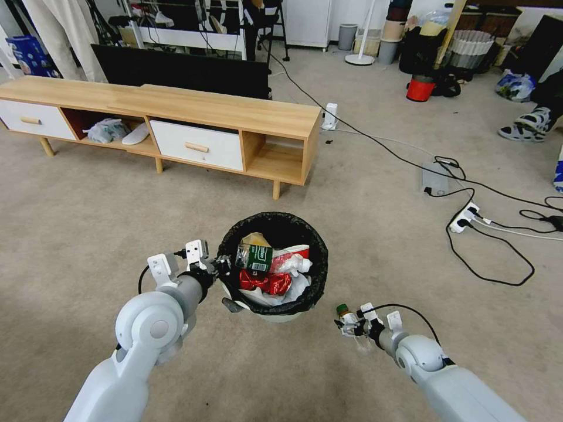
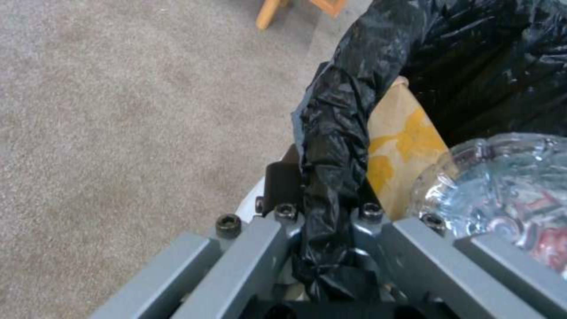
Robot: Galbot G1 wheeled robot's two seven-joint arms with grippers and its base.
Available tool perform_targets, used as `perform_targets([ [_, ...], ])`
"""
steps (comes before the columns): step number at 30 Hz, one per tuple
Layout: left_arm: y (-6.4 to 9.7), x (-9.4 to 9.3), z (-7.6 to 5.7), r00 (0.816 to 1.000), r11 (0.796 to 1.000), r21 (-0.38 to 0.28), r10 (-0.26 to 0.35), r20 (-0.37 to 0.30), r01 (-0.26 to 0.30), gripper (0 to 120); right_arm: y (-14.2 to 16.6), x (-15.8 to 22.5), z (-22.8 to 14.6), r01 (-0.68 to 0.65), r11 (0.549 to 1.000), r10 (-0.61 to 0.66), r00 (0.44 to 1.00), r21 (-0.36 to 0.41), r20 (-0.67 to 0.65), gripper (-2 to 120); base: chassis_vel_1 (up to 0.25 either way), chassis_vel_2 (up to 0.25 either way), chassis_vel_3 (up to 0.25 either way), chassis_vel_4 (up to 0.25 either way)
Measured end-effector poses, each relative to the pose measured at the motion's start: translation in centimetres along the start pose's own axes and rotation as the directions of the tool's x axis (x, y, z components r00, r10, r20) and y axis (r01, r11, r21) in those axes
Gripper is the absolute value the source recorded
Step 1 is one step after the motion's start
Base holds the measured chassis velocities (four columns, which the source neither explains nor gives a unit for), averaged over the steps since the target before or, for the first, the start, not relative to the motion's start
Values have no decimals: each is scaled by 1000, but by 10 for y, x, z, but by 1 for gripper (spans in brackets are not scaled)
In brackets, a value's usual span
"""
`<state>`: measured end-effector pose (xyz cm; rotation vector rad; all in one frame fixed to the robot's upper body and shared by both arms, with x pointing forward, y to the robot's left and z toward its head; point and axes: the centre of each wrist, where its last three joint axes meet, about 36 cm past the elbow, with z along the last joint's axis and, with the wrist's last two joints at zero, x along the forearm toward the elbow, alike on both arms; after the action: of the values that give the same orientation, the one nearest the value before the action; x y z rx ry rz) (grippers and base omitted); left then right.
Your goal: Pick up the trash bin and place the garbage on the floor into it.
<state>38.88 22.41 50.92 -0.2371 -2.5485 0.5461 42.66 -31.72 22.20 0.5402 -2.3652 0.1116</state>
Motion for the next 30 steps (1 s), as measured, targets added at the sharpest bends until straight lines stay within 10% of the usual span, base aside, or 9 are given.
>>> perform_targets([
  [17, 1, -3, 0, 1000, 1000, 0, -1, 0, 1, 3, 5, -29, 16, 18, 1000, -18, 1000, -11, 0, 99, 0, 0, 0, 0],
  [30, 2, -7, 1, 1000, 1000, 2, -3, -4, 3, 3, -4, -31, 16, 25, 999, -26, 1000, 39, 16, 48, 0, 0, 0, 0],
])
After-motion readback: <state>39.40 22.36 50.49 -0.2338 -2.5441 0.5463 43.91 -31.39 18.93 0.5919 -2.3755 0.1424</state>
